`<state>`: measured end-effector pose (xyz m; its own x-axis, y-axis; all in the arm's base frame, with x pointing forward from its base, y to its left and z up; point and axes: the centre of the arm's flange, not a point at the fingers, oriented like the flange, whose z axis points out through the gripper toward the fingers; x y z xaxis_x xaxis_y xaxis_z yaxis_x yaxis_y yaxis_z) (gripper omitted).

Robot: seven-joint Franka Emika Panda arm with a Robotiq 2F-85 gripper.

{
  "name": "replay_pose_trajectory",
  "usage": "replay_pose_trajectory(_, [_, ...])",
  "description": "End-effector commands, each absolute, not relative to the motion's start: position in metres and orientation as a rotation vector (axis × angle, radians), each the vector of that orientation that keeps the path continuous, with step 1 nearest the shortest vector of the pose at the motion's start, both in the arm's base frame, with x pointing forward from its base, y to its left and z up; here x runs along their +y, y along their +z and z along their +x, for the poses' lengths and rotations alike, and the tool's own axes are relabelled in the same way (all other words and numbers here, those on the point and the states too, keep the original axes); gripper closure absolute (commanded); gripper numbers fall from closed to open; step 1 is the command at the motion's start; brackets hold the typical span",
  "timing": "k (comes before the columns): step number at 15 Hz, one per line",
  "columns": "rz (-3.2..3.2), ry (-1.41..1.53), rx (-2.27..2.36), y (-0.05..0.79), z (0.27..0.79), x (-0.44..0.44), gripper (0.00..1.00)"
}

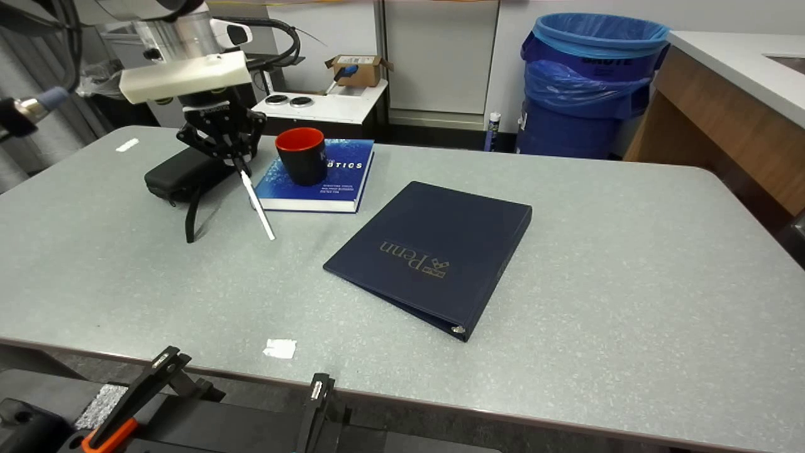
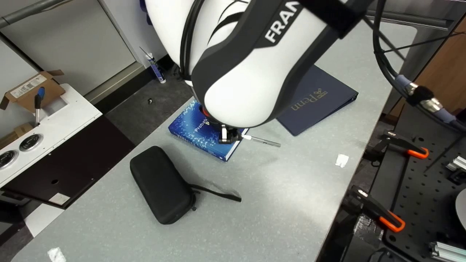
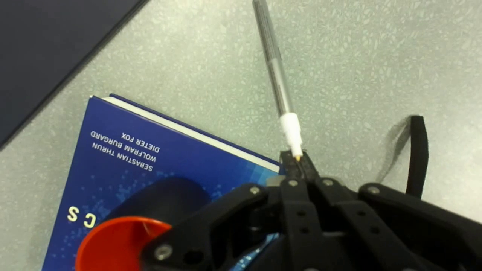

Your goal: Remove the pen from the mug and put it on the table

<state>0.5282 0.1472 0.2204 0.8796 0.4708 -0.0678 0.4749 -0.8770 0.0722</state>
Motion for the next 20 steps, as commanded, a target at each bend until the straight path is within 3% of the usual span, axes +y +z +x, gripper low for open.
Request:
replay_pose_trajectory(1, [2.961,-0.074,0.747,0.220,0.528,0.147,0.99])
replay_pose_trajectory(14, [2.936,-0.265,0.805,0.124,0.509,0.181,1.00])
replay_pose_trajectory(15, [2.933,-0.265,0.795,0.121,0.508,0.180,0.74])
replay_pose_trajectory(17, [2.943,-0.245,0.787,0.124,0.506,0.176,0.65])
replay_pose_trajectory(20, [2.964,-0.183,0.787,0.135,0.506,0.172,0.43])
